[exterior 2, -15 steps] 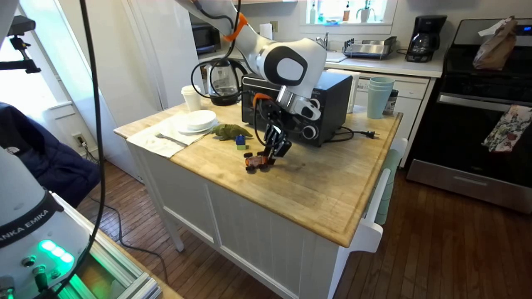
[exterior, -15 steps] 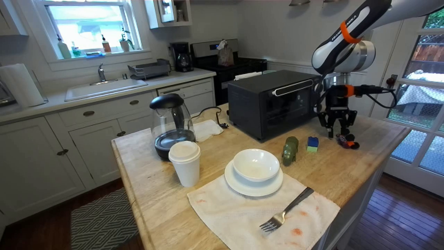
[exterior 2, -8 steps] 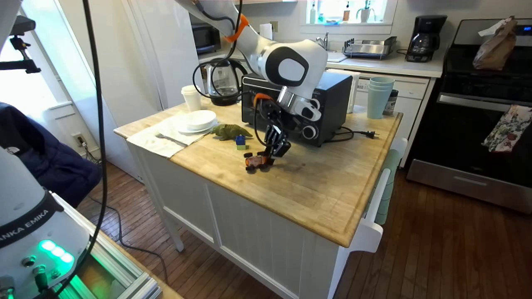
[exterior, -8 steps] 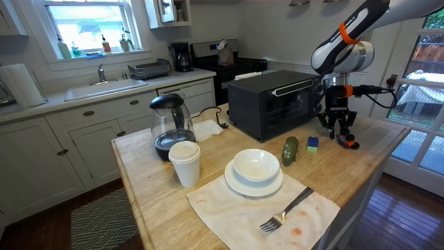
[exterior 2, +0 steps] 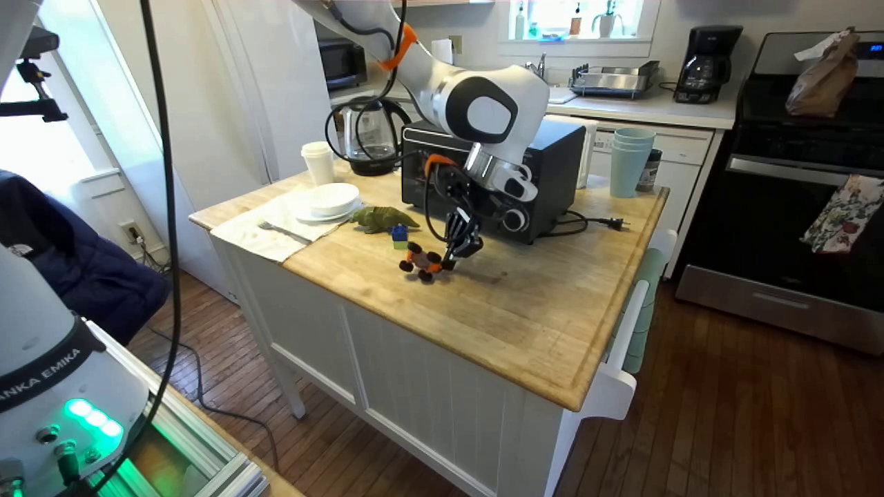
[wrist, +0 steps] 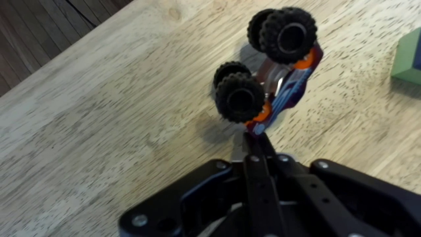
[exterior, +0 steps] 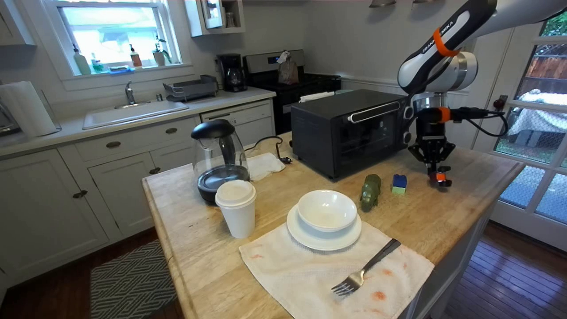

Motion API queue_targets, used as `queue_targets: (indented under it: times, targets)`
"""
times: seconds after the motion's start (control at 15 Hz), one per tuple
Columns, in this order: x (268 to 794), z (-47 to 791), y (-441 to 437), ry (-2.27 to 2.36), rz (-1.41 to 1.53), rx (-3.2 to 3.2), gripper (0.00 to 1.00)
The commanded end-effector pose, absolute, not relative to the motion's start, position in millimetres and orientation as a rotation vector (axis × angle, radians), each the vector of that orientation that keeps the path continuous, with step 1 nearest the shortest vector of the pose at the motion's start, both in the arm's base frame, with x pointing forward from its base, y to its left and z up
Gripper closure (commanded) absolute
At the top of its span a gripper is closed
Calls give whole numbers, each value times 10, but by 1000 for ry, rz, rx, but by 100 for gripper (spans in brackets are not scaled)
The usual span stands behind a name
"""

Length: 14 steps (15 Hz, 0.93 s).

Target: Set the toy car upright

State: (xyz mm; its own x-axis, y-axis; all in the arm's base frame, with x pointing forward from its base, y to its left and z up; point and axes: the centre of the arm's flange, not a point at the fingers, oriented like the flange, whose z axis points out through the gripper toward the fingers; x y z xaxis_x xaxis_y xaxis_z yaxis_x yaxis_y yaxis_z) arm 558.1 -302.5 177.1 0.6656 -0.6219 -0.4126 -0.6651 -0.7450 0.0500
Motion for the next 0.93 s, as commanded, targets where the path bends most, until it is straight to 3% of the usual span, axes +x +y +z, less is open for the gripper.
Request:
queue_targets:
  times: [0.0, 0.87]
  targets:
    - [5652, 1764, -3111, 1098, 660, -2765, 100]
    - [5476, 2012, -3116, 1153, 514, -2667, 100]
